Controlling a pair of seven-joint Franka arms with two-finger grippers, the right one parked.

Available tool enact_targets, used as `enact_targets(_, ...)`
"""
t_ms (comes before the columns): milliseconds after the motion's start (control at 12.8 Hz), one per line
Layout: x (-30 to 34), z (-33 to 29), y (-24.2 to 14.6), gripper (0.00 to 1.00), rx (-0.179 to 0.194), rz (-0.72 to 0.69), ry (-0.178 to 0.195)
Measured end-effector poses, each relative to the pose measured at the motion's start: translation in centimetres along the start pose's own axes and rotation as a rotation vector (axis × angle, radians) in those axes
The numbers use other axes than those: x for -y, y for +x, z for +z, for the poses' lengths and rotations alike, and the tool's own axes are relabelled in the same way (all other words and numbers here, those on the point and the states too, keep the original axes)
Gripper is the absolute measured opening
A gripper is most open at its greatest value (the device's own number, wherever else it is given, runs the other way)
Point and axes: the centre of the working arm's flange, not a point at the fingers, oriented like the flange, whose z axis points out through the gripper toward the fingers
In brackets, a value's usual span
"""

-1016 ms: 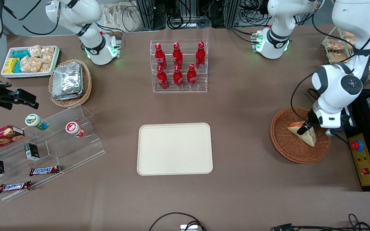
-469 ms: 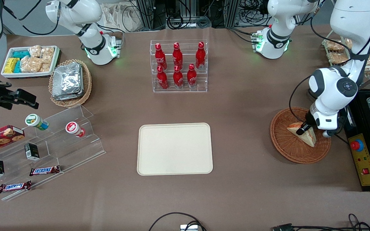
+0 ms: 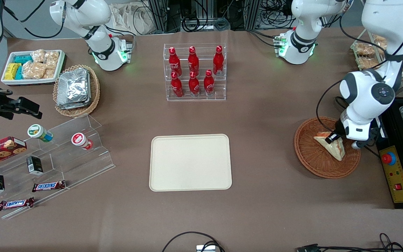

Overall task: Place sandwich from basket to tray
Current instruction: 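Lift the sandwich up out of the basket with the left gripper, then carry the sandwich over the cream tray with the left gripper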

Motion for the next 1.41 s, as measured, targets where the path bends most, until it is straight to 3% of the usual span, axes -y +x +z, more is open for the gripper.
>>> enact_targets(469, -3.6, -8.4, -1.5, 0.27, 0.005, 0.416, 0.010)
enact_targets(703, -9.1, -12.1, -2.7, 0.24, 0.042, 0.527, 0.019)
enact_targets(1094, -17.3, -17.5, -5.5, 0.24, 0.008, 0.607, -0.012)
enact_targets(1406, -24.1, -17.9, -8.4, 0.22, 0.028, 0.558, -0.060)
